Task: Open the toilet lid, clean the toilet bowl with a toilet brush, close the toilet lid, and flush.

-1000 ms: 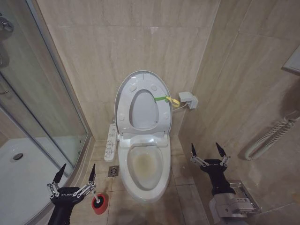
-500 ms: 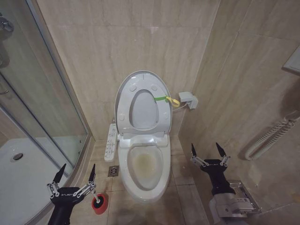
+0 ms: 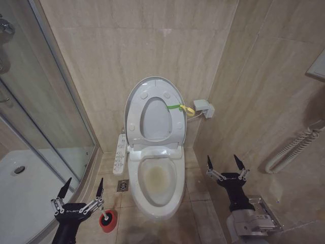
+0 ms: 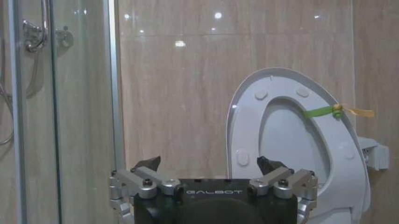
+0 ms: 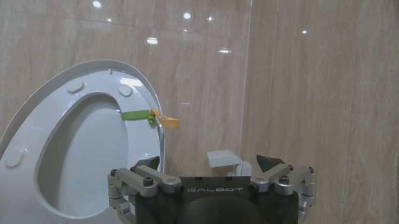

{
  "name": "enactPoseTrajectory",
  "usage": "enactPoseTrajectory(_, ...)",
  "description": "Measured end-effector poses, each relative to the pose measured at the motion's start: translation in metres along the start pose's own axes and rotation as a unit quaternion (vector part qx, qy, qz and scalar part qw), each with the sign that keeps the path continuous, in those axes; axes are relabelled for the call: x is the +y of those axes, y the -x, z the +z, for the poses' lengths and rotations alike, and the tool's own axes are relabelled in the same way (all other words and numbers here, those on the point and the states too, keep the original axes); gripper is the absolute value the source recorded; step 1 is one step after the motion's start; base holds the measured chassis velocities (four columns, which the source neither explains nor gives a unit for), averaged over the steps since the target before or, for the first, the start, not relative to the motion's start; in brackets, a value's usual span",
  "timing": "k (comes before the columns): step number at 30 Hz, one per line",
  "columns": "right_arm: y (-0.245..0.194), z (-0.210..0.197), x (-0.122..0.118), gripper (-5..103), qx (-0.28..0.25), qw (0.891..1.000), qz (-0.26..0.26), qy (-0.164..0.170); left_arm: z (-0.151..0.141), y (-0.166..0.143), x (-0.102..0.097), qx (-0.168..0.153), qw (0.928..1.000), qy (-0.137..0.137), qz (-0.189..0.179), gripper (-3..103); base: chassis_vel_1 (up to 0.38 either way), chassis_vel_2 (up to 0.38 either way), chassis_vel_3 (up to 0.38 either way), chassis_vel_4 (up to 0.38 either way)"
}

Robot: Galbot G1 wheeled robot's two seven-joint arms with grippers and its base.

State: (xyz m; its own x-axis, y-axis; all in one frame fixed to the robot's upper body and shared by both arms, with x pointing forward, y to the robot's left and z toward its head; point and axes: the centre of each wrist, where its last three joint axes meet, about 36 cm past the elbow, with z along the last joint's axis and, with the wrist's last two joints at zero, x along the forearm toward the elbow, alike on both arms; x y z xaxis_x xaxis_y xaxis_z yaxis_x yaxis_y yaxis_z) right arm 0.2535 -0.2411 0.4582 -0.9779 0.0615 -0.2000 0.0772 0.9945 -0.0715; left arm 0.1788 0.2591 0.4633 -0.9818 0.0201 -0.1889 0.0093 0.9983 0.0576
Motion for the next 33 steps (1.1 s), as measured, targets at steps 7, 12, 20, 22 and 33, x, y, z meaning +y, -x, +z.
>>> enactPoseTrajectory(7,0.0,0.0,0.0,100,0.0,1.0,0.0,0.0,0.0001,0.0,0.0,0.0,1.0,0.0,0.0,100,0.0,0.0,0.0,0.0)
enactPoseTrajectory(12,0.0,0.0,0.0,100,0.0,1.0,0.0,0.0,0.0001,0.0,0.0,0.0,1.0,0.0,0.0,100,0.0,0.0,0.0,0.0)
enactPoseTrajectory(20,0.0,0.0,0.0,100,0.0,1.0,0.0,0.0,0.0001,0.0,0.0,0.0,1.0,0.0,0.0,100,0.0,0.0,0.0,0.0)
enactPoseTrajectory(22,0.0,0.0,0.0,100,0.0,1.0,0.0,0.0,0.0001,0.0,0.0,0.0,1.0,0.0,0.0,100,0.0,0.0,0.0,0.0)
enactPoseTrajectory(33,0.0,0.0,0.0,100,0.0,1.0,0.0,0.0,0.0001,0.0,0.0,0.0,1.0,0.0,0.0,100,0.0,0.0,0.0,0.0)
